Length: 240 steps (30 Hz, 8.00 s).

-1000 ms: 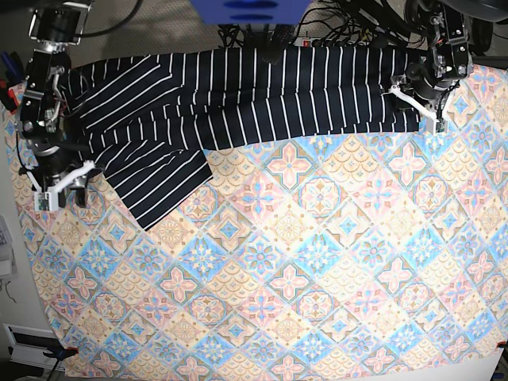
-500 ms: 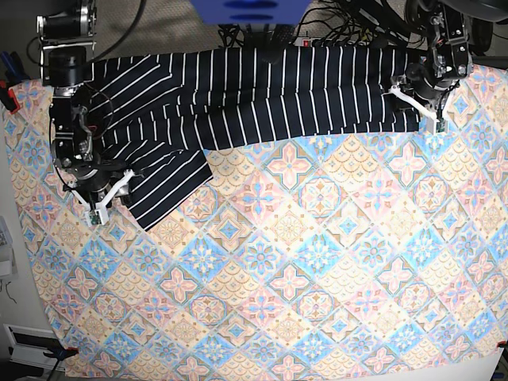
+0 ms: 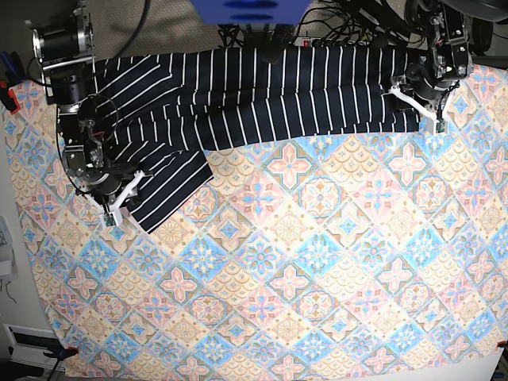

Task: Fold the T-shirt properly
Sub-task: 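Grasp the hanging sleeve with the right gripper and fold it onto the shirt, then press and adjust the folded shirt edges with both grippers, then grasp the shirt strip's end with the left gripper and lift it, then fold the strip end with the left gripper toward the right gripper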

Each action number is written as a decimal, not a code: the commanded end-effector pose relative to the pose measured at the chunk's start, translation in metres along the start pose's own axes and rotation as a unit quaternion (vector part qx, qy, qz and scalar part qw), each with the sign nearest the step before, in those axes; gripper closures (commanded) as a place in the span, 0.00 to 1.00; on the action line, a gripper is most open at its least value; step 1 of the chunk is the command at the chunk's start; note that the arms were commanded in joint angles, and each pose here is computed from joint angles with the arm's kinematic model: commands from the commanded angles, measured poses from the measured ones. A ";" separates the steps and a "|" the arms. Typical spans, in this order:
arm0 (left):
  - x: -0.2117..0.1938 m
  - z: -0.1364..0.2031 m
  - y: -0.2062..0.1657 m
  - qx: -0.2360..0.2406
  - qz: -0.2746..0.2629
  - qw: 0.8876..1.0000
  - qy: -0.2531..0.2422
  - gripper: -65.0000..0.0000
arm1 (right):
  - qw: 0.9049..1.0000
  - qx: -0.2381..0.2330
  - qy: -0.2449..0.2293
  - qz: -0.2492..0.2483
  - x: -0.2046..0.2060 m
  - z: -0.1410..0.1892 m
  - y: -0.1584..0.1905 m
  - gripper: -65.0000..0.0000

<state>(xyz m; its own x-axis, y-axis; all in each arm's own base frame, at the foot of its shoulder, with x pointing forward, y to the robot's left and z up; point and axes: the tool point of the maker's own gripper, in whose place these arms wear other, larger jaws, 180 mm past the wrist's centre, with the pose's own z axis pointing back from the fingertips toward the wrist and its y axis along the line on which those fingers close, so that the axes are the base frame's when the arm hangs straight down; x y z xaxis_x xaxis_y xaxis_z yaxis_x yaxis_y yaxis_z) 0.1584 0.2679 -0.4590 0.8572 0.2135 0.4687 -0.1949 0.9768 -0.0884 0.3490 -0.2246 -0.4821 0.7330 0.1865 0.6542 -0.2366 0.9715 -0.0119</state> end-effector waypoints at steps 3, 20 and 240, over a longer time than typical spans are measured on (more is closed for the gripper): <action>0.004 0.003 0.002 0.001 -0.003 1.000 -0.005 0.55 | 1.000 -0.003 0.000 0.010 0.007 0.003 -0.004 0.99; 0.009 0.001 0.001 0.000 -0.002 1.000 -0.010 0.55 | 0.993 -0.077 -0.083 0.018 0.010 0.130 -0.033 1.00; 0.026 0.058 -0.142 -0.304 -0.051 0.951 0.011 0.21 | 0.995 -0.084 -0.045 -0.041 -0.050 0.178 0.007 0.72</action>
<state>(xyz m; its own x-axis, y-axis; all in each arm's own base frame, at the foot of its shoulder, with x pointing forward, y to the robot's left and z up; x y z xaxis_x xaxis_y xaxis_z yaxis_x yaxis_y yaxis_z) 0.1757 0.1357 -0.3914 0.8826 0.1114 0.4568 0.1731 0.8262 -0.5361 0.1913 -0.2514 -0.3909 0.7135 0.0909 0.6948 -0.0601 0.9958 -0.0686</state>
